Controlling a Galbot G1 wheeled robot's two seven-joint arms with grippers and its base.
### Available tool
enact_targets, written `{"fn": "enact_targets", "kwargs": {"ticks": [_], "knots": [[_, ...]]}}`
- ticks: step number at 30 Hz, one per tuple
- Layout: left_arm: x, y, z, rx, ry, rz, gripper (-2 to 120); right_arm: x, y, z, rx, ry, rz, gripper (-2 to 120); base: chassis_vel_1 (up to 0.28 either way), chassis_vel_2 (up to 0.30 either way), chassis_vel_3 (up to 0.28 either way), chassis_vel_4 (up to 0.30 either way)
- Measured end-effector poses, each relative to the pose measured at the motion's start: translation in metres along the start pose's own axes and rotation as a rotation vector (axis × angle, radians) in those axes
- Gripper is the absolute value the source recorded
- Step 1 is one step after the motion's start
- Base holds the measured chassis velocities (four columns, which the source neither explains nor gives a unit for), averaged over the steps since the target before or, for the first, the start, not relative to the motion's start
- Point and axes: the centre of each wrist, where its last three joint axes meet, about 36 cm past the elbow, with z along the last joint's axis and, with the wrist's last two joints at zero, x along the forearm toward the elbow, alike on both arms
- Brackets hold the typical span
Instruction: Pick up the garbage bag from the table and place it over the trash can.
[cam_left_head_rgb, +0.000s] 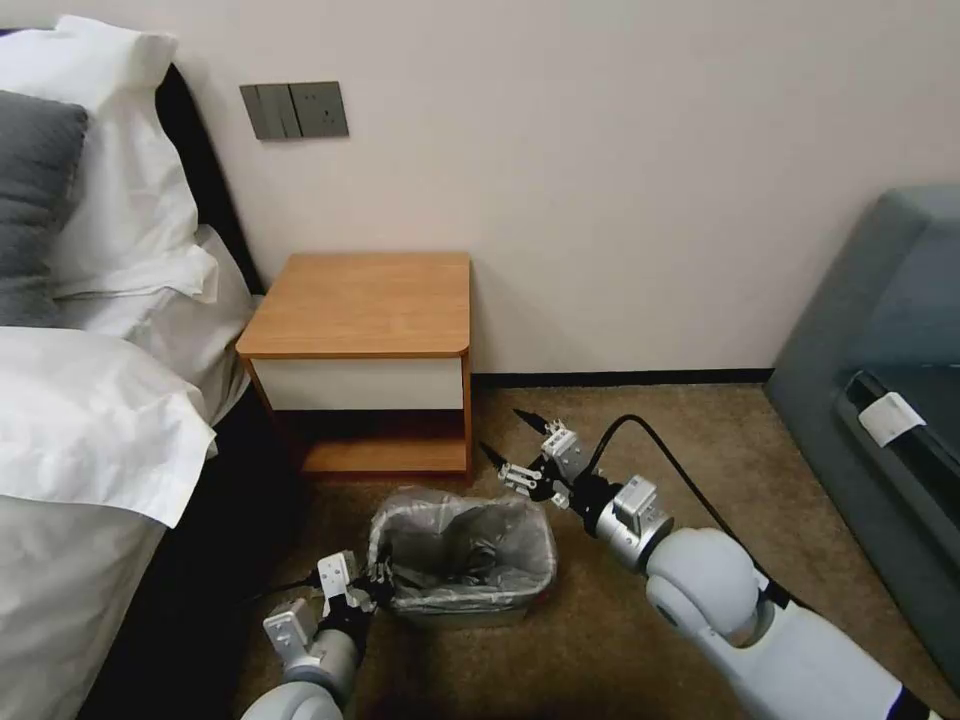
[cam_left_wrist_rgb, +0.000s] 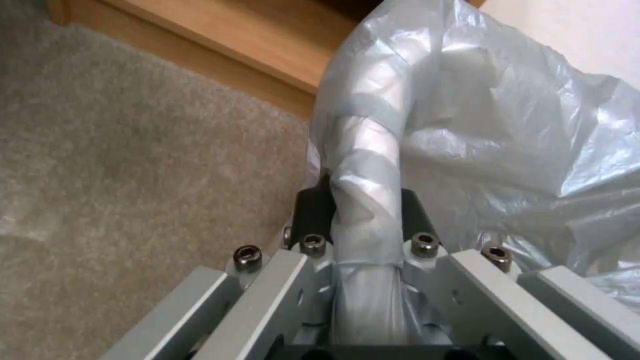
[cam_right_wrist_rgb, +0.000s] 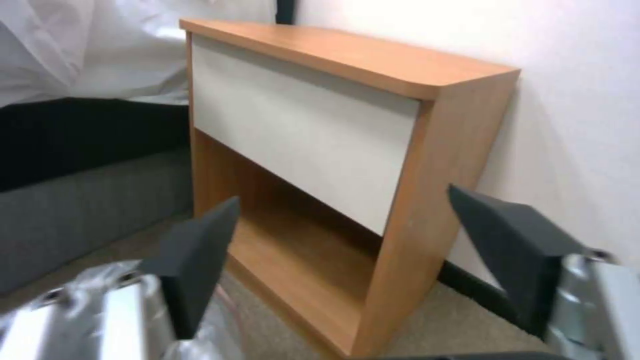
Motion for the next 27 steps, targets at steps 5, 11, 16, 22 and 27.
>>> {"fn": "enact_targets", "kwargs": {"ticks": [5,11,16,22,27], "knots": [[0.001,-0.001,0.002,-0.014,0.001,0.008,12,-0.002,0.002,0.004,-0.006,0.001,-0.004,99,0.000,0.000,0.000,0.000],[0.002,-0.001,0.000,-0.029,-0.028,0.020,30,-0.003,0.007,0.011,-0.021,0.002,-0.001,100,0.000,0.000,0.000,0.000],[0.003,-0.001,-0.005,-0.036,-0.058,0.022,52,-0.004,0.016,0.018,-0.055,0.002,0.023,100,0.000,0.000,0.000,0.000],[0.006,0.001,-0.010,-0.042,-0.083,0.016,75,-0.005,0.023,0.024,-0.090,0.000,0.059,100,0.000,0.000,0.000,0.000],[0.012,0.002,-0.011,-0.049,-0.103,0.012,93,-0.005,0.027,0.027,-0.096,0.002,0.067,100,0.000,0.000,0.000,0.000]]}}
